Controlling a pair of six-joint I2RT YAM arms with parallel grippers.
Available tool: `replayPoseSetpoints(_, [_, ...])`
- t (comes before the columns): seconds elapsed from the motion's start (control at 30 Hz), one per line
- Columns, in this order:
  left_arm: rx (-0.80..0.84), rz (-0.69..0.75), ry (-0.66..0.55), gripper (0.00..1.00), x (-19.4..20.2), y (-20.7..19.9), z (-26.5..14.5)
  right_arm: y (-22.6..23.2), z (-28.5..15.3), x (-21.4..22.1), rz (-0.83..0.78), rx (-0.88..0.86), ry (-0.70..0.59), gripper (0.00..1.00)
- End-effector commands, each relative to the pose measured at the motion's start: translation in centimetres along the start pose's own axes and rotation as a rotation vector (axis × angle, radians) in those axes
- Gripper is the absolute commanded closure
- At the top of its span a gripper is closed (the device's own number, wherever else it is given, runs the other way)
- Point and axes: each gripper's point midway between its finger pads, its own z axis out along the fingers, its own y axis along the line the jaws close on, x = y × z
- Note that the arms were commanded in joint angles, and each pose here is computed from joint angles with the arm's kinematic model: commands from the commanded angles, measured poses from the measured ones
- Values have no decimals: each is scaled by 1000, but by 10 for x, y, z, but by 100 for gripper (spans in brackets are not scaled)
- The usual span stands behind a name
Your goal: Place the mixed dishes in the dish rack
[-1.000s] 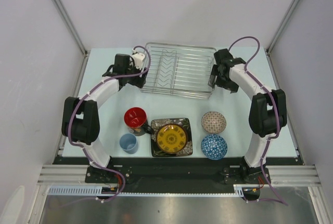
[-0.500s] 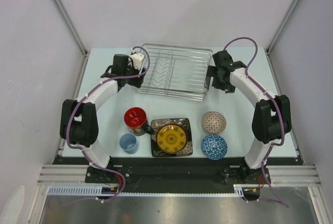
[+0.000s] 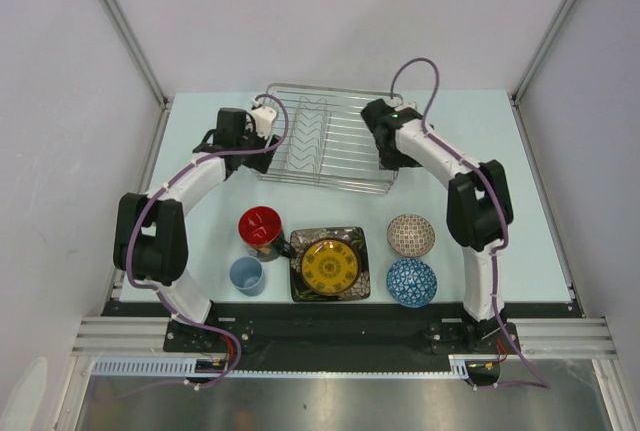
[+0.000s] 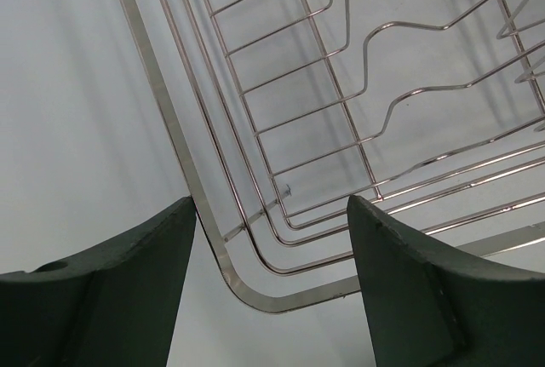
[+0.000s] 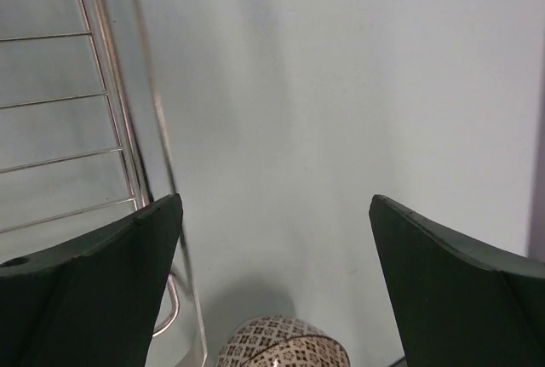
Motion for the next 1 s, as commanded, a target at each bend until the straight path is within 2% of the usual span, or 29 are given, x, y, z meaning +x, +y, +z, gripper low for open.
replayPoseSetpoints(0.0, [45, 34, -33, 24, -9, -12, -9, 10, -37, -25, -76, 117, -143, 0])
replayPoseSetpoints(0.13, [41, 43, -34, 24, -10, -11, -10, 10, -46, -27, -114, 131, -158, 0])
replayPoseSetpoints(0.27, [41, 40, -34, 24, -11, -10, -10, 29, -71, -25, -144, 35, -184, 0])
replayPoseSetpoints(0.43, [46, 34, -33, 25, -12, -11, -12, 38, -85, -49, -28, -158, -201, 0])
replayPoseSetpoints(0.6, [44, 40, -26, 25, -7, -12, -19, 12, -60, -107, 195, -283, -204, 0])
replayPoseSetpoints(0.83, [90, 39, -16, 26, 4, -28, -33, 34, -36, -146, 256, -466, -208, 0])
replayPoseSetpoints(0.97, [86, 58, 6, 26, 12, -32, -34, 57, -10, -145, 270, -529, -149, 0])
